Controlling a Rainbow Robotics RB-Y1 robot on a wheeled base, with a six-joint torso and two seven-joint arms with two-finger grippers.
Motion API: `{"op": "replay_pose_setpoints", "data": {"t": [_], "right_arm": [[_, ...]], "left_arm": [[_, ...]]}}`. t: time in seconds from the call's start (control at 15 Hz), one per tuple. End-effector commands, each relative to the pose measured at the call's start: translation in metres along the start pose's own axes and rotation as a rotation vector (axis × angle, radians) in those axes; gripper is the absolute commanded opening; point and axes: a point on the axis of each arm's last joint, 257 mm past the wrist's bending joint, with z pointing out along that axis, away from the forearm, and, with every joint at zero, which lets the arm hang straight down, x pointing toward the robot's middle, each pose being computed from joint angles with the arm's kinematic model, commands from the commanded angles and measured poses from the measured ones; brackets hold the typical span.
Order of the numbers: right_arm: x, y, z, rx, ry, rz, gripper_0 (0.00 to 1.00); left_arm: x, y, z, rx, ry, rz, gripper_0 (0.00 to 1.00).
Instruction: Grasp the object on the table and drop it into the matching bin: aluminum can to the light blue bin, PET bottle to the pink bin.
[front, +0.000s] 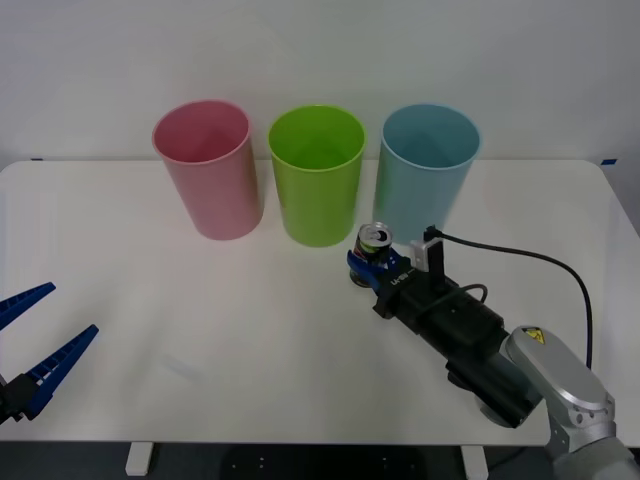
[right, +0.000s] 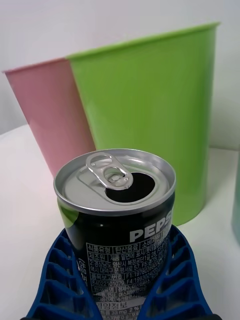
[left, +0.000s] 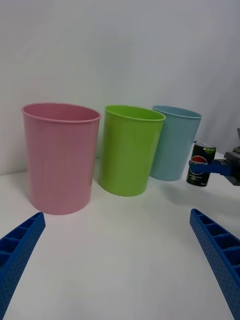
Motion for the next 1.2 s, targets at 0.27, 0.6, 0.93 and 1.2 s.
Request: {"op": "replay_pose_setpoints", "data": {"t": [0.27,0.6,0.93,1.2], "right_arm": [[-0.051,-0.006,-0.040,-0.014,-0.076,0.093,0.00],[-0.112,-0.019,-0.055,-0.036,-0.177,0.108,0.00],[-0.164,-0.028,-0.066,-0.049,-0.235,0.098,0.00],[-0.199,-0.041,-0.056,-0.045,-0.238,0.066,0.00]], "left_arm": [[0.000,0.000,0.000,0.000,0.000,0.000,1.00],[0.000,0.000,0.000,0.000,0.000,0.000,1.00],[0.000,0.000,0.000,0.000,0.000,0.000,1.00],[0.000,0.000,0.000,0.000,0.000,0.000,1.00]]}}
